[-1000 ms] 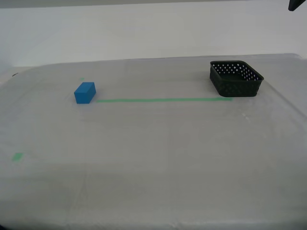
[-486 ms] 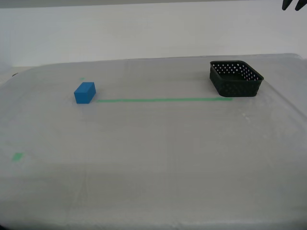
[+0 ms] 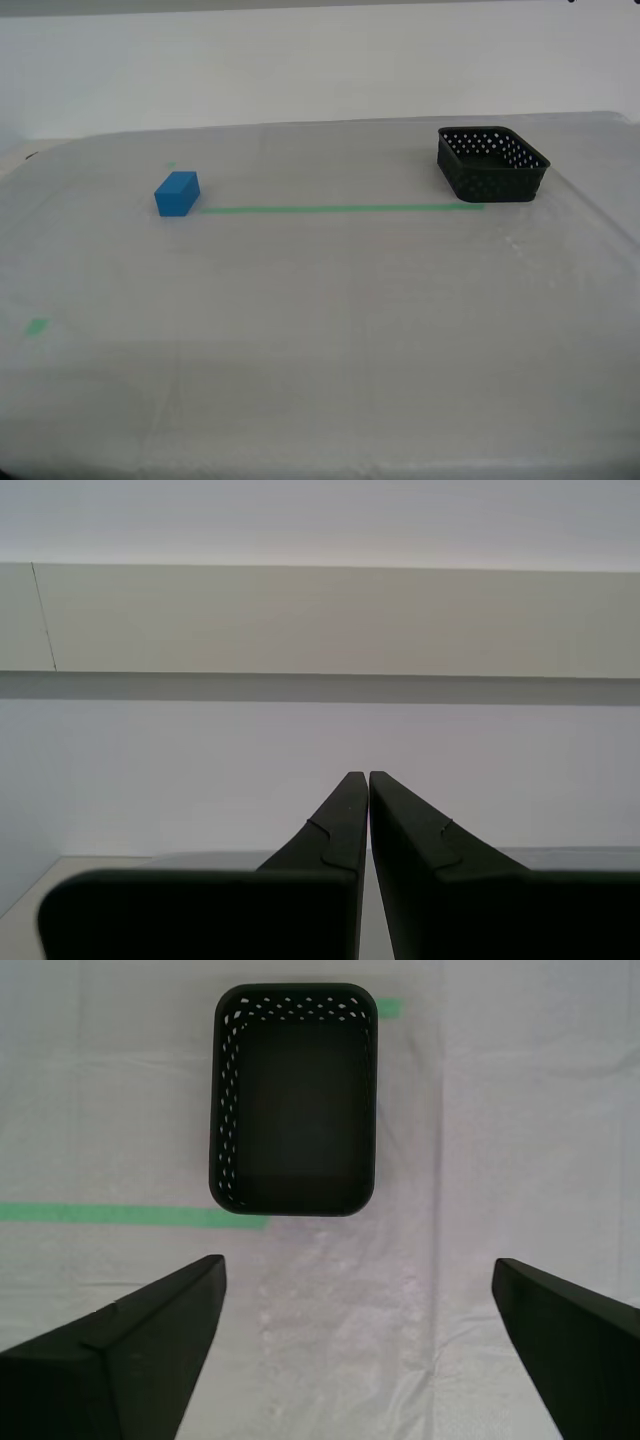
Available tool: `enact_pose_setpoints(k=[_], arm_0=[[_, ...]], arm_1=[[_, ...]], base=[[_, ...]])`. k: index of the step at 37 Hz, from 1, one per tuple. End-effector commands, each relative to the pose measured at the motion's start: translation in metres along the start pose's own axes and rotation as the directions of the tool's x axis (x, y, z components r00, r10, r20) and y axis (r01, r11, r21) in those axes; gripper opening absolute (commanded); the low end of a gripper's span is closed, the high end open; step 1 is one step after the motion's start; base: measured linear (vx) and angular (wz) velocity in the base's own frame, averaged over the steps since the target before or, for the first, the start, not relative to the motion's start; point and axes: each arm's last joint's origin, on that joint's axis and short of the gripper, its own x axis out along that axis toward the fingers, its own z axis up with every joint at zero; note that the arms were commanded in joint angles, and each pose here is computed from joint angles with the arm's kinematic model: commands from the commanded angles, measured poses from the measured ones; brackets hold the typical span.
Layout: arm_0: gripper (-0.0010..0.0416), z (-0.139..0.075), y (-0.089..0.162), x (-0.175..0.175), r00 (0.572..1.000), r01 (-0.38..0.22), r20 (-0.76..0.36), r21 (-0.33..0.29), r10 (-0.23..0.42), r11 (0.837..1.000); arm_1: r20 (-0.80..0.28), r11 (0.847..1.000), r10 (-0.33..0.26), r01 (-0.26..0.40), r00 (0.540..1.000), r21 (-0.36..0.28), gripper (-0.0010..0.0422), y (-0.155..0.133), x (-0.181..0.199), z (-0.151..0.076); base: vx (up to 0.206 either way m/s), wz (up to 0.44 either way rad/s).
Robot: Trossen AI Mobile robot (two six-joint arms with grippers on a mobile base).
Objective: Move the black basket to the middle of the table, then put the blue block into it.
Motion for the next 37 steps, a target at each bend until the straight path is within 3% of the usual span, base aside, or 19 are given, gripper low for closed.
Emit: enact_pose_setpoints(k=[1, 6, 12, 22, 37], arm_0=[[0.0407, 0.001, 0.0, 0.005, 1.0, 0.003, -0.014, 0.002, -0.003, 1.0], [0.0384, 0.002, 0.0, 0.008, 1.0, 0.007, -0.002, 0.005, -0.007, 1.0], [0.0403, 0.006, 0.0, 0.009, 0.999, 0.01, 0.037, 0.005, -0.011, 1.0], [0.0399, 0.011, -0.001, 0.014, 0.998, 0.027, 0.056, 0.005, -0.027, 1.0], [0.04, 0.029, -0.003, 0.07, 0.999, 0.029, -0.043, -0.011, -0.03, 1.0]], arm_1=[[0.005, 1.0, 0.0, 0.0, 1.0, 0.002, 0.0, 0.0, 0.0, 0.001], [0.005, 1.0, 0.0, 0.0, 1.0, 0.002, 0.0, 0.0, 0.0, 0.001], [0.005, 1.0, 0.0, 0.0, 1.0, 0.002, 0.0, 0.0, 0.0, 0.001], [0.004, 1.0, 0.0, 0.0, 1.0, 0.002, 0.0, 0.0, 0.0, 0.001], [0.001, 1.0, 0.0, 0.0, 1.0, 0.002, 0.0, 0.0, 0.0, 0.0]], base=[[0.0, 0.0], [0.0, 0.0], [0.0, 0.0], [0.0, 0.0], [0.0, 0.0]])
